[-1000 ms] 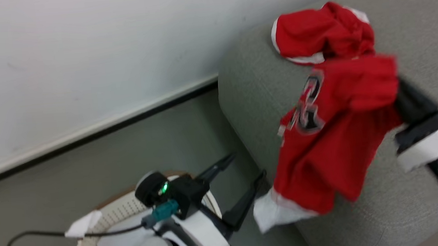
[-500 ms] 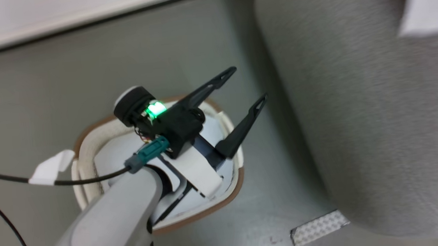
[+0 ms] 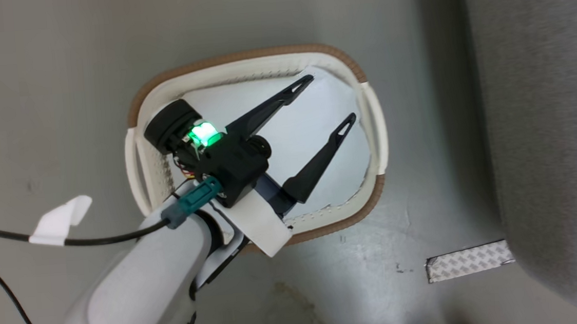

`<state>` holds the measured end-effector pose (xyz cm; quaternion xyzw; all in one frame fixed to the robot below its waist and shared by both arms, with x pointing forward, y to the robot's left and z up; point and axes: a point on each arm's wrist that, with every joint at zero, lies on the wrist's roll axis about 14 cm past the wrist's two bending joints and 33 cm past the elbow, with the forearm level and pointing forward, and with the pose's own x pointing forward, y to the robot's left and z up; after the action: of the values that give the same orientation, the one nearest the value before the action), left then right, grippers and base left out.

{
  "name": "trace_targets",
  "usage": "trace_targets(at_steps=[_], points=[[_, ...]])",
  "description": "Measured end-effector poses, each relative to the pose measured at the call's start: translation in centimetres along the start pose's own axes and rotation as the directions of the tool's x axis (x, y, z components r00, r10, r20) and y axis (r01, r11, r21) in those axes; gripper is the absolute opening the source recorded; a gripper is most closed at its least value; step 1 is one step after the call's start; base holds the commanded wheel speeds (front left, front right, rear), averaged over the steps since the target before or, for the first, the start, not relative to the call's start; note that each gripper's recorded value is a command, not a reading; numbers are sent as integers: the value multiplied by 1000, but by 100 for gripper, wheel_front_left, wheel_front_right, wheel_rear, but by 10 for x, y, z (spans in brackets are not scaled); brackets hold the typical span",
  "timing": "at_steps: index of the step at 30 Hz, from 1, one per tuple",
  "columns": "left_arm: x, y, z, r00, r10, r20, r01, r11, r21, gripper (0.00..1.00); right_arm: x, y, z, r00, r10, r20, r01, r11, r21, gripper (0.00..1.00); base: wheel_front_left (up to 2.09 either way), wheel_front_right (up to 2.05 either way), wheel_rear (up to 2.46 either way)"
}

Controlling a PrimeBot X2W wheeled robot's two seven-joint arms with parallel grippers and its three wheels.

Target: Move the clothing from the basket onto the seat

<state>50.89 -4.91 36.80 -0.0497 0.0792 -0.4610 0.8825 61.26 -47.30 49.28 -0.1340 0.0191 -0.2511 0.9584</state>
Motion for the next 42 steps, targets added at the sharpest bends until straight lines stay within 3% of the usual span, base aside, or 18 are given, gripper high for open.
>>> trace_targets(at_steps=[3, 4, 5, 6, 7, 15, 19, 23, 28, 33, 42], points=[[-2, 7, -7, 1000, 25, -10, -25, 1000, -8, 100, -12, 32, -47, 996, 45, -77, -44, 999, 18, 0, 0, 0, 0], [-3, 8, -7, 1000, 29, -11, -29, 1000, -6, 100, -16, 39, -55, 994, 54, -90, -52, 998, 25, 13, 0, 0, 0], [-3, 10, -6, 999, 35, -11, -35, 999, -1, 100, -21, 44, -60, 993, 63, -100, -61, 998, 29, 38, 0, 0, 0], [-4, 12, -4, 999, 43, -9, -43, 999, 6, 100, -25, 47, -63, 992, 72, -107, -70, 997, 29, 44, 0, 0, 0], [-6, 12, -2, 999, 49, -6, -49, 999, 10, 100, -29, 49, -63, 990, 82, -112, -79, 997, 26, 100, 0, 0, 0], [-19, 13, 36, 991, 122, 56, -125, 992, 36, 100, -65, 50, -13, 988, 151, -21, -151, 988, 12, 100, 0, 0, 0], [-36, 24, 60, 968, 227, 106, -231, 973, 24, 100, -94, 50, 27, 978, 190, 88, -193, 981, 26, 100, 0, 0, 0], [-59, 28, 70, 939, 324, 113, -328, 944, 24, 100, -135, 57, 45, 958, 253, 137, -261, 964, 43, 100, 0, 0, 0], [-103, 33, 75, 875, 472, 101, -475, 880, 5, 100, -190, 66, 57, 934, 313, 172, -331, 940, 86, 100, 0, 0, 0], [-153, 37, 85, 790, 603, 111, -609, 793, 26, 100, -243, 78, 56, 918, 356, 175, -386, 904, 183, 100, 0, 0, 0], [-237, 12, 88, 657, 742, 137, -750, 662, 7, 100, -334, 121, 62, 847, 492, 202, -531, 806, 261, 100, 0, 0, 0]])
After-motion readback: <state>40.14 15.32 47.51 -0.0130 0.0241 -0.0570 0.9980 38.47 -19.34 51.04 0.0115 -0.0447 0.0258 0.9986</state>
